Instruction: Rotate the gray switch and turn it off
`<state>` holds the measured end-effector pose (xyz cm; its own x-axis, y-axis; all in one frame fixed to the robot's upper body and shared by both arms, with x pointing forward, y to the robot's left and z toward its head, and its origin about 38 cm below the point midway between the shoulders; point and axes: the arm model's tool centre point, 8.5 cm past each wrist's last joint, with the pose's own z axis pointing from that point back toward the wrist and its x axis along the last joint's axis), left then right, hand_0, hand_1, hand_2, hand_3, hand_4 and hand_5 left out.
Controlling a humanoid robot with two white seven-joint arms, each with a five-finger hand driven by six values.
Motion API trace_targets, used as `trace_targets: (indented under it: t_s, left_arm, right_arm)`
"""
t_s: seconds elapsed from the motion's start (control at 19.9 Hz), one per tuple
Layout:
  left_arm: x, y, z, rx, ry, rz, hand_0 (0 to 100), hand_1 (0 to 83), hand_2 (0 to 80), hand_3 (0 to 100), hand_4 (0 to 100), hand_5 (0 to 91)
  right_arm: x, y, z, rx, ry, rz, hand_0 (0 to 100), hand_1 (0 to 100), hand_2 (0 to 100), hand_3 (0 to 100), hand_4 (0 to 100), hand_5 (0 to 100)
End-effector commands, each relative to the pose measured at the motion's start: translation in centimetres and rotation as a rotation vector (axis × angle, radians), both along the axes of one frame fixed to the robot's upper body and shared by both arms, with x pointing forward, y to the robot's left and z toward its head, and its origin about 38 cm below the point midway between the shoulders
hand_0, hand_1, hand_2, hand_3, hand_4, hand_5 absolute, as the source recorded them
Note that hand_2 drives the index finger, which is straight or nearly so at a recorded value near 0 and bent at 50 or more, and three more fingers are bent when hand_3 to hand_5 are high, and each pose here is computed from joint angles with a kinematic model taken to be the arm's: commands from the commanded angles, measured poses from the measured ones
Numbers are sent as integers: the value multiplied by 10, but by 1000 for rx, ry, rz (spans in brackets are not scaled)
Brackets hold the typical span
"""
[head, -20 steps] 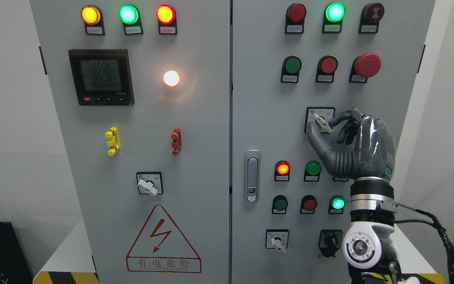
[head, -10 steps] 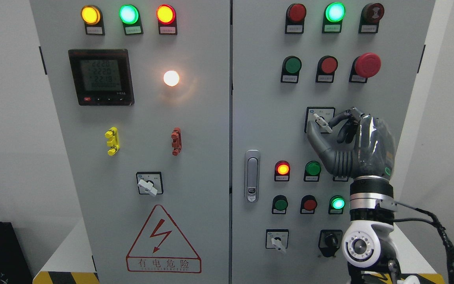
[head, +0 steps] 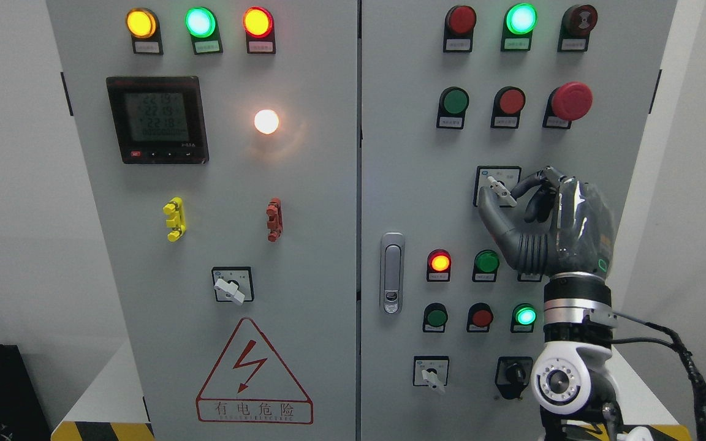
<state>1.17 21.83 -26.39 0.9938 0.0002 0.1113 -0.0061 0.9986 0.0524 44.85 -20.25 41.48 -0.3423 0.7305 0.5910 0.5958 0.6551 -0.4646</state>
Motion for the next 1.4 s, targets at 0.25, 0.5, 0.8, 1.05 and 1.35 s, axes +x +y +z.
trace_targets:
  t_s: [0.25, 0.5, 0.8, 1.05, 1.35]
  left_arm:
    - [14, 1, 0, 4, -34, 27, 120, 389, 0, 0, 0, 0]
    - [14, 0, 0, 2, -34, 27, 120, 389, 0, 0, 0, 0]
    - [14, 0, 0, 2, -34, 27, 120, 389, 0, 0, 0, 0]
    - [14, 1, 0, 5, -34, 27, 120, 389, 0, 0, 0, 0]
    - [14, 1, 0, 4, -34, 27, 120, 389, 0, 0, 0, 0]
  right_arm:
    - [1, 1, 0, -6, 3, -3, 213, 440, 615, 937, 948, 1000]
    - [2, 1, 0, -7, 6, -3, 238, 449, 616, 938, 947, 1000]
    - [2, 1, 0, -7, 6, -3, 326, 450, 622, 938, 947, 1000]
    - [2, 1, 2, -6, 0, -3, 353, 449, 626, 941, 947, 1000]
    - [2, 1, 2, -7, 0, -2, 374, 445, 634, 948, 949, 1000]
